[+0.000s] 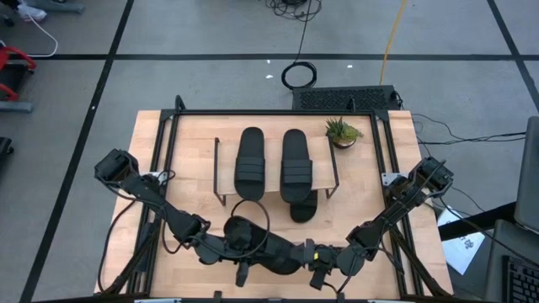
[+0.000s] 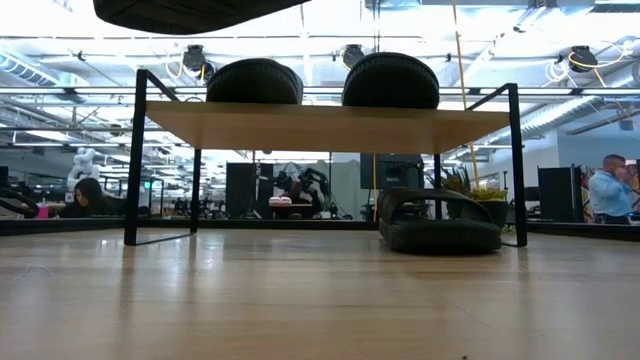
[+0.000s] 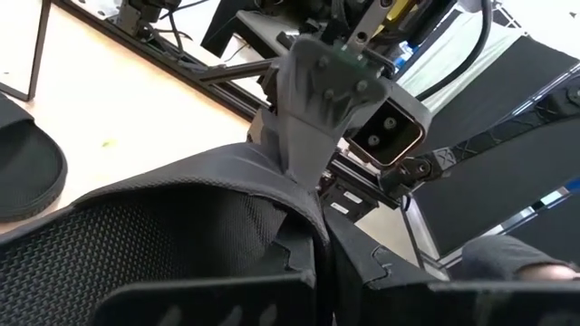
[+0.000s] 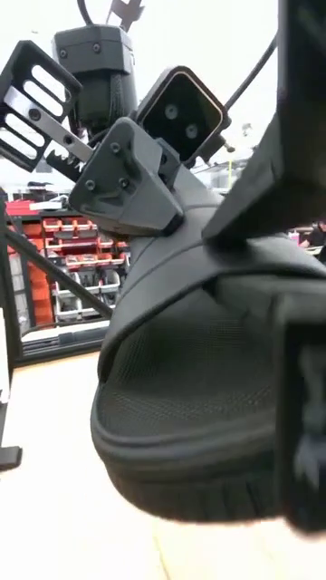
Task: Pick and place slides into the shelf
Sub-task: Put the black slide under the shelf
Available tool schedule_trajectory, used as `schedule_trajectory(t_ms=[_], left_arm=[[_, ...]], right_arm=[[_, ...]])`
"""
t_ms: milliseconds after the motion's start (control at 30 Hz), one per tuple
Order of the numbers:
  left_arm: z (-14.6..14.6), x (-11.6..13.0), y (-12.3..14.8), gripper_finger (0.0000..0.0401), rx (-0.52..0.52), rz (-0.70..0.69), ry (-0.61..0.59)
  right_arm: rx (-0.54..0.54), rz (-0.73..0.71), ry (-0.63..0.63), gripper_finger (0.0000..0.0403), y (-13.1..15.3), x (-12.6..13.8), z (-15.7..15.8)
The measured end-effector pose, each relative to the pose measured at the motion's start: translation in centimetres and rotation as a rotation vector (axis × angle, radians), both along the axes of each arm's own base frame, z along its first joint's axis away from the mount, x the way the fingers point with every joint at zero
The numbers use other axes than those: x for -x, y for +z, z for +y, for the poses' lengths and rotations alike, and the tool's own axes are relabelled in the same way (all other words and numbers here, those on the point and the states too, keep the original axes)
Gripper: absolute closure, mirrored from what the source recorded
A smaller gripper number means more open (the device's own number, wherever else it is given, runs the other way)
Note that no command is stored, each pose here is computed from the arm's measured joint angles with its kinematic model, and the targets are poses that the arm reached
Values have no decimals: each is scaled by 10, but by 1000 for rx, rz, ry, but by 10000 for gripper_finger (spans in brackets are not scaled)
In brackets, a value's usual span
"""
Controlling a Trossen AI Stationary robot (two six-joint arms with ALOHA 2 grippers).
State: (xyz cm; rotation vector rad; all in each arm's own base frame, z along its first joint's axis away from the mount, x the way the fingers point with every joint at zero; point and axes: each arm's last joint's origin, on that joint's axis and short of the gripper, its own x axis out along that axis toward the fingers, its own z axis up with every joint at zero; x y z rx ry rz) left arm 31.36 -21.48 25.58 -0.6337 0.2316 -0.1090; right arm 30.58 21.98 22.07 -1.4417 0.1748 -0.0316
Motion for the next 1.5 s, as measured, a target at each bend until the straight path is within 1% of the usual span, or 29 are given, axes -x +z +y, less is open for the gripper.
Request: schedule_trajectory(t_ms=[33, 67, 233, 300, 367, 500, 700, 767, 867, 967, 1033, 1133, 1200, 1300, 1367, 1433, 1500], left_arm=[[-1, 1, 0, 400, 2, -2, -3], [-2, 1, 1, 400, 4, -5, -5], [-2, 1, 0, 398, 0, -2, -4], [-3, 3, 0, 387, -11, -3, 3], [-5, 6, 3, 369, -19, -6, 3], [-8, 14, 12, 326, -70, -25, -9], [-13, 26, 25, 262, -106, -63, -65], [-14, 27, 26, 242, -105, -66, -84], [-17, 28, 26, 216, -100, -62, -122], [-18, 29, 24, 195, -95, -45, -162], [-18, 30, 23, 184, -93, -28, -171], [-21, 32, 21, 175, -111, -14, -189], [-23, 34, 20, 174, -143, -9, -210], [-26, 38, 16, 179, -208, 10, -236], [-29, 42, 15, 184, -250, 7, -258], [-32, 44, 16, 189, -290, -13, -278], [-34, 46, 16, 195, -354, -41, -298]], right_arm=[[2, 4, 2, 377, 0, 0, 0], [5, 7, 5, 387, 0, 0, 0], [-2, 4, -7, 397, 0, 0, 0], [28, -12, -32, 398, 1, 3, 3], [53, -25, -51, 399, 3, 6, 6], [45, -43, -75, 400, 6, 11, 13], [29, -62, -98, 401, 10, 20, 22], [8, -70, -94, 402, 12, 23, 26], [7, -62, -86, 402, 14, 28, 35], [-8, -48, -78, 402, 17, 32, 43], [2, -31, -89, 402, 17, 37, 48], [3, -8, -111, 402, 15, 44, 54], [-10, -2, -115, 402, 14, 49, 59], [-21, -6, -134, 402, 14, 60, 67], [-51, -17, -132, 402, 16, 66, 72], [-70, -23, -123, 402, 16, 71, 76], [-84, -26, -126, 402, 16, 74, 78]])
